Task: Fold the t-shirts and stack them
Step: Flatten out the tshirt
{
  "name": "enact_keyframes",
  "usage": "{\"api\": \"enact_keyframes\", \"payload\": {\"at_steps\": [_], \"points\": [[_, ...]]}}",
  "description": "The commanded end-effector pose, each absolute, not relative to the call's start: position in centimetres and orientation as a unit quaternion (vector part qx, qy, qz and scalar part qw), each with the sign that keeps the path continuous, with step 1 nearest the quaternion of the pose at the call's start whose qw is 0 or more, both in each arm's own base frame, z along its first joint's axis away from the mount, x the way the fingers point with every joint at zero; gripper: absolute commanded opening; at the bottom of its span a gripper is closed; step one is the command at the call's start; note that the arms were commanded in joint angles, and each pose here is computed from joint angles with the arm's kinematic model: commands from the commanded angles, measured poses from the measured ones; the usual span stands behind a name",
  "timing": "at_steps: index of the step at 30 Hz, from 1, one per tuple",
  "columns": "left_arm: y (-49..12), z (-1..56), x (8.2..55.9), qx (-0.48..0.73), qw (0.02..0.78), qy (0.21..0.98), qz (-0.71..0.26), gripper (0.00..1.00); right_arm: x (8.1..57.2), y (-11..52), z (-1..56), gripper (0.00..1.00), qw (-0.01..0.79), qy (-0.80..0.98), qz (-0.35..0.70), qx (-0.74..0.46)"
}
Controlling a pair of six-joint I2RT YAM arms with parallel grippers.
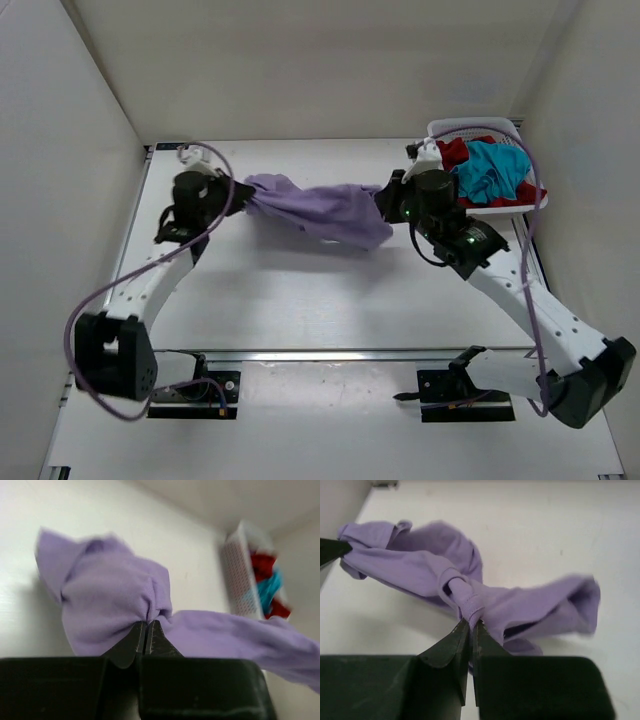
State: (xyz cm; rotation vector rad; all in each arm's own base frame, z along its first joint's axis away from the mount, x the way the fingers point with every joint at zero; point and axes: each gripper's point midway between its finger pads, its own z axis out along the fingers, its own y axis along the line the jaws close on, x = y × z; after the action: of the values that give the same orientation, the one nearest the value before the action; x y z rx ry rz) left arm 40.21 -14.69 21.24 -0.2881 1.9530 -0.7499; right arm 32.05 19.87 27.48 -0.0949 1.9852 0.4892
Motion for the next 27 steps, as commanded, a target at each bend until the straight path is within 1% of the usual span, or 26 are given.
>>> {"api": "enact_keyframes", "payload": {"at_steps": [1, 2, 3, 5, 6, 7, 8, 10, 13, 15, 16, 17, 18, 19, 20, 22, 23, 24, 25, 26, 27], "points": [[-11.2, 28.0, 38.3, -0.141, 0.555, 0.738, -0.357, 0.04, 30.2, 18.9, 35.6, 0.0, 0.6, 0.777, 0.178, -0.068], [-10.6, 28.7, 38.0, -0.147, 0.561, 0.731, -0.359, 0.05, 29.7, 19.3, 36.4, 0.0, 0.604, 0.773, 0.181, -0.073], [-9.5, 29.7, 37.3, -0.149, 0.578, 0.719, -0.356, 0.06, 28.4, 19.7, 38.4, 0.0, 0.615, 0.761, 0.191, -0.082], [-6.7, 31.3, 36.4, -0.172, 0.607, 0.699, -0.336, 0.07, 25.9, 21.8, 39.9, 0.0, 0.599, 0.757, 0.23, -0.122], [-5.9, 32.1, 36.1, -0.177, 0.62, 0.691, -0.326, 0.07, 25.3, 21.9, 41.3, 0.0, 0.6, 0.751, 0.247, -0.124], [-5.1, 32.3, 35.8, -0.184, 0.625, 0.688, -0.318, 0.07, 25.2, 22.4, 41.3, 0.0, 0.589, 0.755, 0.254, -0.133], [-4.4, 32.6, 35.6, -0.19, 0.636, 0.684, -0.303, 0.08, 24.1, 22.9, 43.2, 0.0, 0.591, 0.741, 0.286, -0.14], [-3.8, 33.4, 35.4, -0.189, 0.642, 0.683, -0.293, 0.06, 23.3, 23.2, 45.0, 0.0, 0.597, 0.724, 0.31, -0.153], [-4.2, 33.9, 35.3, -0.184, 0.646, 0.684, -0.285, 0.06, 24.6, 21.6, 46.5, 0.0, 0.621, 0.713, 0.296, -0.135], [-4.4, 32.5, 35.2, -0.192, 0.634, 0.692, -0.287, 0.05, 26.9, 21.1, 43.6, 0.0, 0.602, 0.736, 0.282, -0.127], [-4.6, 31.6, 35.0, -0.193, 0.63, 0.694, -0.29, 0.05, 28.2, 19.8, 43.5, 0.0, 0.605, 0.733, 0.288, -0.119], [-5.0, 29.8, 34.8, -0.196, 0.617, 0.702, -0.295, 0.05, 30.7, 17.9, 41.1, 0.0, 0.599, 0.747, 0.274, -0.09], [-4.9, 29.3, 34.8, -0.206, 0.616, 0.701, -0.294, 0.05, 31.0, 18.5, 37.3, 0.0, 0.555, 0.77, 0.302, -0.093], [-5.4, 27.6, 34.3, -0.207, 0.606, 0.708, -0.296, 0.05, 33.0, 16.8, 33.8, 0.0, 0.541, 0.783, 0.299, -0.068], [-5.2, 25.9, 34.2, -0.218, 0.597, 0.716, -0.289, 0.05, 33.6, 16.4, 32.1, 0.0, 0.537, 0.786, 0.301, -0.058], [-6.0, 23.9, 33.7, -0.226, 0.587, 0.719, -0.296, 0.06, 36.3, 14.0, 26.0, 0.0, 0.531, 0.794, 0.295, -0.003], [-6.5, 22.5, 33.4, -0.224, 0.579, 0.722, -0.305, 0.06, 38.1, 13.7, 24.6, 0.0, 0.537, 0.789, 0.3, 0.005], [-6.9, 21.3, 33.1, -0.224, 0.569, 0.728, -0.31, 0.09, 38.7, 13.0, 22.9, 0.0, 0.523, 0.795, 0.307, 0.028], [-7.0, 20.3, 33.0, -0.232, 0.562, 0.73, -0.312, 0.11, 40.6, 12.1, 20.5, 0.0, 0.495, 0.811, 0.307, 0.051], [-7.3, 19.1, 32.7, -0.235, 0.552, 0.737, -0.311, 0.14, 42.3, 12.3, 18.9, 0.0, 0.47, 0.824, 0.313, 0.052], [-7.4, 18.8, 32.7, -0.233, 0.55, 0.74, -0.309, 0.18, 43.3, 12.2, 18.2, 0.0, 0.462, 0.829, 0.311, 0.057]]}}
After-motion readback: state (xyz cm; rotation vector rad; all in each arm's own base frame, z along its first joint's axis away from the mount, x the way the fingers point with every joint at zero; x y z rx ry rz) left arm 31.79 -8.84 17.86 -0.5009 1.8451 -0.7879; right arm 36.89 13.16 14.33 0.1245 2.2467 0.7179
